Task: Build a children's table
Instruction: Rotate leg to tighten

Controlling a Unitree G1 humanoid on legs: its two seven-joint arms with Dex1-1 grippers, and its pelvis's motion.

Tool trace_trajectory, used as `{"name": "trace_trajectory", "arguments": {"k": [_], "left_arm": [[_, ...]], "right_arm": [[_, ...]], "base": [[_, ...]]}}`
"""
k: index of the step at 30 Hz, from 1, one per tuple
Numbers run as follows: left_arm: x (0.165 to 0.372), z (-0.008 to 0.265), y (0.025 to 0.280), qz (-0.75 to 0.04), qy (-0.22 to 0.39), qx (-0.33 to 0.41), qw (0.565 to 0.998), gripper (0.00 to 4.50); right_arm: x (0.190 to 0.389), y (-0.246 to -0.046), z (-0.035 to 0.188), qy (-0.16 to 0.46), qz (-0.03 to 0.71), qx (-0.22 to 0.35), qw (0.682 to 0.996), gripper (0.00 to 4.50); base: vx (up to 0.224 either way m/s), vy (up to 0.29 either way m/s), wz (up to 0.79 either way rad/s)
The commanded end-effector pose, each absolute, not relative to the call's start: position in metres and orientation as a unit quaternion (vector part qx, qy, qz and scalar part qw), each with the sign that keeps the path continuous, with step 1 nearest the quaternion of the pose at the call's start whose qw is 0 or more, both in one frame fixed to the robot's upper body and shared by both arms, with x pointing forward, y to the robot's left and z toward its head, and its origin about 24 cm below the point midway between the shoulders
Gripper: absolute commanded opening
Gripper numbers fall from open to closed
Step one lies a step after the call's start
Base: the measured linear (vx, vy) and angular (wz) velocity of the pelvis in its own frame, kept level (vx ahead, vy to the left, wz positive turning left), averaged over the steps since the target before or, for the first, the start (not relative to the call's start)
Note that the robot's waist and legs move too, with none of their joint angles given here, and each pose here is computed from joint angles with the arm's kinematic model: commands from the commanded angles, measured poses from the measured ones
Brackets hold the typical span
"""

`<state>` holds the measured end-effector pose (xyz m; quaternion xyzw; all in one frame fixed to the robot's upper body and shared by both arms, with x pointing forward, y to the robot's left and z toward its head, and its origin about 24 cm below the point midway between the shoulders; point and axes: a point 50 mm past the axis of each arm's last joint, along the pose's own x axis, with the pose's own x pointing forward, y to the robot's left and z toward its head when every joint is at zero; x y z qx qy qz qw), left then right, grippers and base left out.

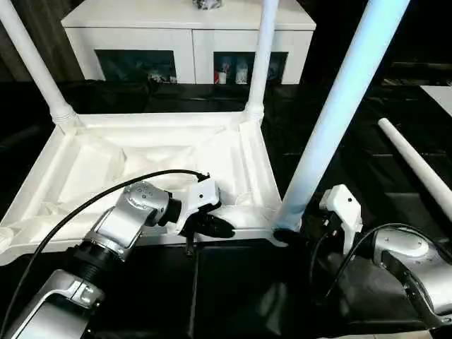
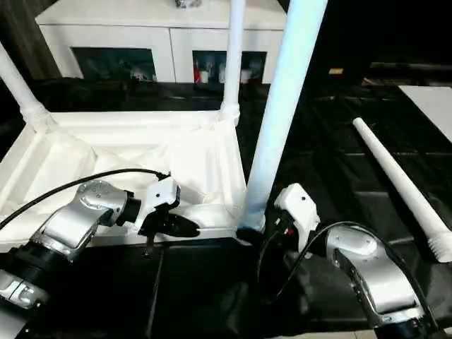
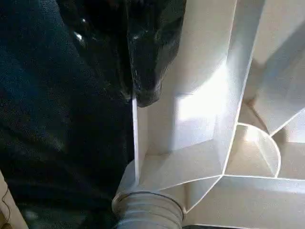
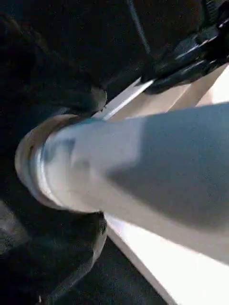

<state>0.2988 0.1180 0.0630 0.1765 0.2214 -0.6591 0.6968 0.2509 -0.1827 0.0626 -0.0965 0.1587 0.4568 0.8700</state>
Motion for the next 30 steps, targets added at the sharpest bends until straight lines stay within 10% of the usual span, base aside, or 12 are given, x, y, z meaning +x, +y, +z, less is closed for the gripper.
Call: {"name": "trace_trajectory", "arguments": {"k": [1, 17, 30], "left_arm": [[0.294, 0.065, 0.112, -0.678, 0.219, 0.178, 0.679, 0.00], [0.293, 0.063, 0.114, -0.677, 0.230, 0.176, 0.676, 0.00], [0.339, 0.056, 0.070, -0.447, 0.202, 0.101, 0.866, 0.00]], "right_arm": [[0.255, -0.183, 0.067, 0.147, 0.456, -0.107, 0.871, 3.41], [0.255, -0.180, 0.057, 0.150, 0.460, -0.082, 0.871, 2.64], [0.307, -0.141, 0.032, 0.121, 0.165, 0.024, 0.979, 2.62]], "base": [[0.000, 0.000, 0.00], [0.000, 0.000, 0.00], [0.000, 0.000, 0.00]]}}
